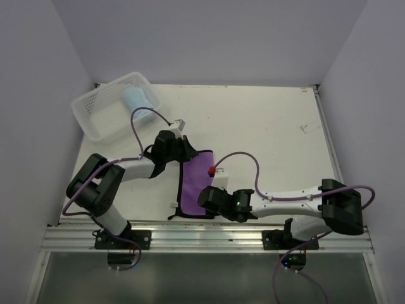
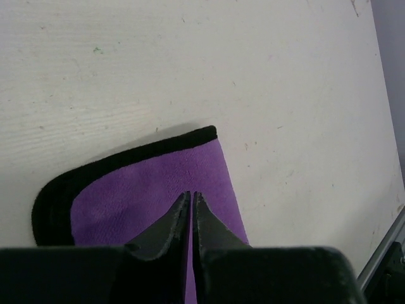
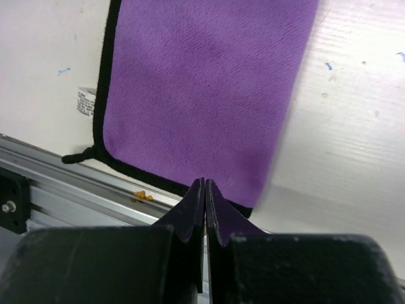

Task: Roll the towels
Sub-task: Fold the towel

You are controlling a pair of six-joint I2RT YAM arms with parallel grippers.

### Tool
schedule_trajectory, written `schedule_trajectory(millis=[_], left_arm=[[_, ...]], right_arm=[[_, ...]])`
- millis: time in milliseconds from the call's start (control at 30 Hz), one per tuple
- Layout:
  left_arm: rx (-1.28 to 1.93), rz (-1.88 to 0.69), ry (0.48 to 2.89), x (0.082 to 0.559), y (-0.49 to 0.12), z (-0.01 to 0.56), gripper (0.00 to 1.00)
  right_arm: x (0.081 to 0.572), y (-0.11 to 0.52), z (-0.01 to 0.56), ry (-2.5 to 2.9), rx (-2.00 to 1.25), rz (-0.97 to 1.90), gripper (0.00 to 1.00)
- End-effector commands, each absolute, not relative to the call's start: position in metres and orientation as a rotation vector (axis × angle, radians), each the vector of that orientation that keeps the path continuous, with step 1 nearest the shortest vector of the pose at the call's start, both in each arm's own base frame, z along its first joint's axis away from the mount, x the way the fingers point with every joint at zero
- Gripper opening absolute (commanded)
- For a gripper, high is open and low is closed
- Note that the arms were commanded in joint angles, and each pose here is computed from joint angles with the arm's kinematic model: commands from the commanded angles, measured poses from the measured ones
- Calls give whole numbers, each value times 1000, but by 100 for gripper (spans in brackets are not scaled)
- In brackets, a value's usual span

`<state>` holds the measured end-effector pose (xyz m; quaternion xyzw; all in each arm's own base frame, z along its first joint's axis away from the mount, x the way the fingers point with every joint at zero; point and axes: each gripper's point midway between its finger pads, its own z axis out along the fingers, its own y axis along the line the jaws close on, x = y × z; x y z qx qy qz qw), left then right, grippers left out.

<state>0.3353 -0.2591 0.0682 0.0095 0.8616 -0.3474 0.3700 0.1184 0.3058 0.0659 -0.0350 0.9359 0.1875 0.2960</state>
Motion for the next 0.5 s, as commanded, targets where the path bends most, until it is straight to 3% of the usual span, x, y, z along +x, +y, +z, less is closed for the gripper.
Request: schedule_trajectory(millis=[0,200,467], left_arm=[[107,-934,2139,348,-275,82,8],[72,-873,2200,347,-267,57,6],[26,-790,2275,337,-251,24,4]], right_arm=[[124,336,63,2458,-32,567,0],[123,356,49,2490,-28,584,0],[119,335,13,2588,50,539,0]])
